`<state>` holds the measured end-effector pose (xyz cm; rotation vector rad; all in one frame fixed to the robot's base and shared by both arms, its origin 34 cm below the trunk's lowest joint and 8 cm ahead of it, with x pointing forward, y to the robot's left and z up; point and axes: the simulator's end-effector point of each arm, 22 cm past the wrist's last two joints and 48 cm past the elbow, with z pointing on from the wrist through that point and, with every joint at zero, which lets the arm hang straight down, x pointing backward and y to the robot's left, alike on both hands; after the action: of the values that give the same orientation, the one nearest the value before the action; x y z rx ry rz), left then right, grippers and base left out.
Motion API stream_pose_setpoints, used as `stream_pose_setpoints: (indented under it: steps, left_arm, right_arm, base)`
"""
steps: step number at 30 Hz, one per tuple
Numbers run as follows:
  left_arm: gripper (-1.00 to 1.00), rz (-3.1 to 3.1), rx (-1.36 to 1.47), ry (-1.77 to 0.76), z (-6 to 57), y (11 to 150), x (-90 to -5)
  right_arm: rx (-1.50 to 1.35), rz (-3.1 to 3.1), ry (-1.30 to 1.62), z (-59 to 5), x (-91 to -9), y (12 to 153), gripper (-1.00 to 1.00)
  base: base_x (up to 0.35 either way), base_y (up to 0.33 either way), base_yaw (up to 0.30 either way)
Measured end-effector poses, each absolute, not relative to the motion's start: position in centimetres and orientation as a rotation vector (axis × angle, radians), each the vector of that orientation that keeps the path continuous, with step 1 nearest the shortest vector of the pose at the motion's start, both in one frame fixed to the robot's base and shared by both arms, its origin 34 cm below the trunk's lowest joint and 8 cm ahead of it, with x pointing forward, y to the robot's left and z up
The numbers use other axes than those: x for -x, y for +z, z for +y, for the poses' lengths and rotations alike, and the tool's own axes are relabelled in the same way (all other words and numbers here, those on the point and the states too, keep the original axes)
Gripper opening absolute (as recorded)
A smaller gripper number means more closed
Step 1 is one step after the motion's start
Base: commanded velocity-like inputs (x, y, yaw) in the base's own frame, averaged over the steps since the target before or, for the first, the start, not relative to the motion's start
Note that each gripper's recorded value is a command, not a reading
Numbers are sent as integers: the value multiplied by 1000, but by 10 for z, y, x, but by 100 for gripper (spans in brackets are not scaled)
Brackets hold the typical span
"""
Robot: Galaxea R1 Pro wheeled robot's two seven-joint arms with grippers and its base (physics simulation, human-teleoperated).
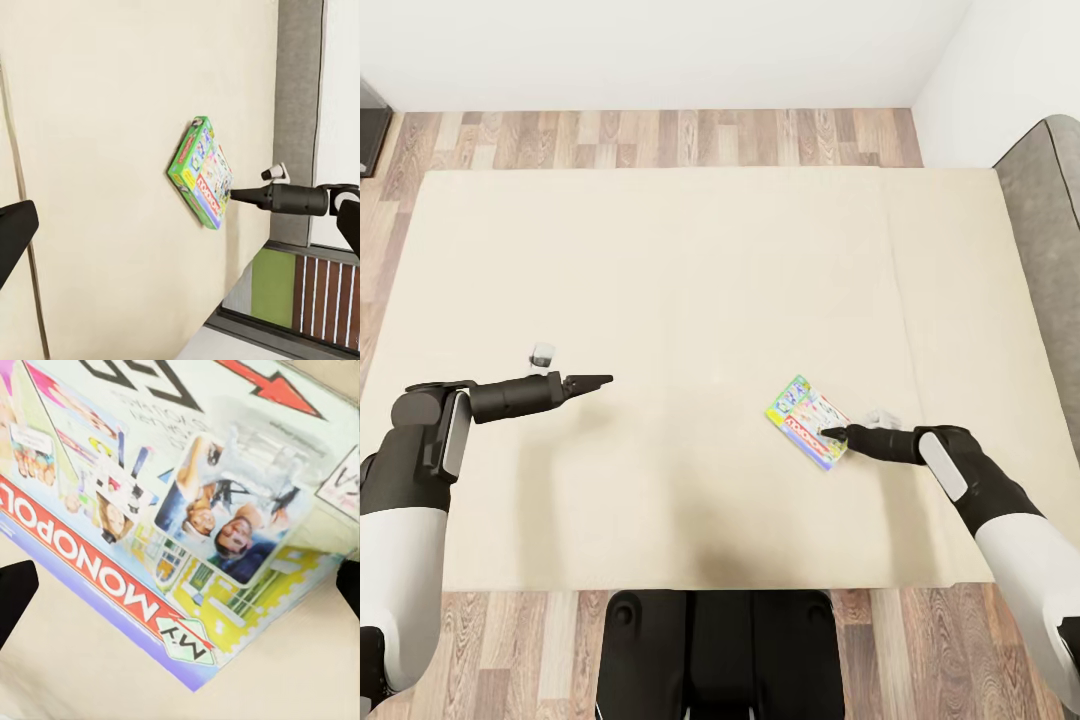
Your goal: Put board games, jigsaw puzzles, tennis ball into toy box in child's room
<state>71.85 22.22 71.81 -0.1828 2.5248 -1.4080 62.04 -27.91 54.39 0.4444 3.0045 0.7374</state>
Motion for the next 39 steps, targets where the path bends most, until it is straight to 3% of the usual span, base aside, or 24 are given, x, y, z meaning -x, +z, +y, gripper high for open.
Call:
stream_pose_setpoints:
  steps: [39]
  left_arm:
    - [100, 2526, 182, -1407, 222, 718, -718]
  right_arm:
    - [-409, 2962, 709, -284, -656, 555, 100]
  base:
    - [0, 0, 0]
